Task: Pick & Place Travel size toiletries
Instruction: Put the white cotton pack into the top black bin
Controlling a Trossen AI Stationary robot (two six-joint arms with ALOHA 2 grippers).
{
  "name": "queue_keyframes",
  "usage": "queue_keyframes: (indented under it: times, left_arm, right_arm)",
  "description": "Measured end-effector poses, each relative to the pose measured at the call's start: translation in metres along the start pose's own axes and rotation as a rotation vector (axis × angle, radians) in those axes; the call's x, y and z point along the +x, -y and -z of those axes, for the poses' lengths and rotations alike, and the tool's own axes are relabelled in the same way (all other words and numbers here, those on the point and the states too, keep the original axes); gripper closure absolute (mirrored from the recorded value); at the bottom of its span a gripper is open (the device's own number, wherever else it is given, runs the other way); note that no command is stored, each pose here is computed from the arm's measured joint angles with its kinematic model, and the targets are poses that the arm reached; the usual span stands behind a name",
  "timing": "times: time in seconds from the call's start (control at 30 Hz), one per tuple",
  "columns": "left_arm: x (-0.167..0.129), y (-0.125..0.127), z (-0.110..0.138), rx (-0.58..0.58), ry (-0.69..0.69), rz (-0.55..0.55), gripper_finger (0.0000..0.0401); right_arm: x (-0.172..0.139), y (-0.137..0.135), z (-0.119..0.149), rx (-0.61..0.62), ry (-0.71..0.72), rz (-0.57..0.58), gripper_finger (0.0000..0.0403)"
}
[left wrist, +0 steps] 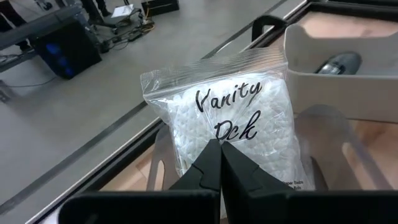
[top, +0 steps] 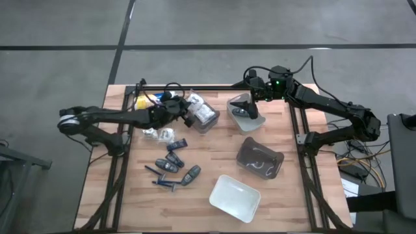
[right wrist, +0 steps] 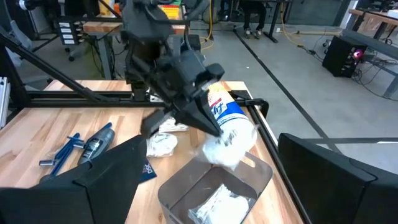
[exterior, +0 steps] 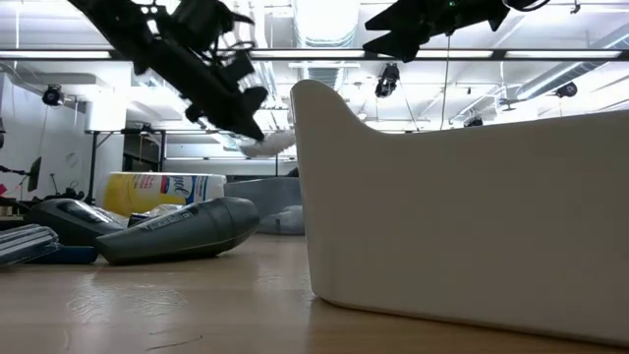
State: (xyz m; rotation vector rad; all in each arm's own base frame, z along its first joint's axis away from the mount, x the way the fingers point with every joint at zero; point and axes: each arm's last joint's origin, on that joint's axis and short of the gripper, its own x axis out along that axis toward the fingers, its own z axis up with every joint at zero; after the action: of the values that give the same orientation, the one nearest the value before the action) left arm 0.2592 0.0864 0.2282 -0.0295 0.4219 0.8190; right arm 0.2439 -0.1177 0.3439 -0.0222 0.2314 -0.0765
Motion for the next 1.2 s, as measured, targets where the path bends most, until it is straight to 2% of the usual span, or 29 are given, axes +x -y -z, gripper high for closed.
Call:
queue_keyframes:
  times: [0.43, 0.7, 0.97, 1.2]
  left_arm:
    - [0.038, 0.015, 0.017, 0.031, -0.070, -0.022, 0.0390]
    - [0.046, 0.018, 0.021, 0.039, -0.087, -0.026, 0.0386]
    - [0.042, 0.016, 0.016, 0.025, -0.063, -0.024, 0.0347]
    - [0.042, 0.016, 0.016, 0.025, -0.063, -0.024, 0.0305]
  right_arm:
    - [0.000, 0.000, 0.000, 0.000, -0.001, 0.000, 0.0076]
    - [0.000, 0.000, 0.000, 0.001, -0.002, 0.000, 0.0070]
    - [0.000, 0.000, 0.000, 0.001, -0.002, 0.000, 0.0043]
    - [0.000, 0.000, 0.000, 0.001, -0.002, 0.000, 0.0039]
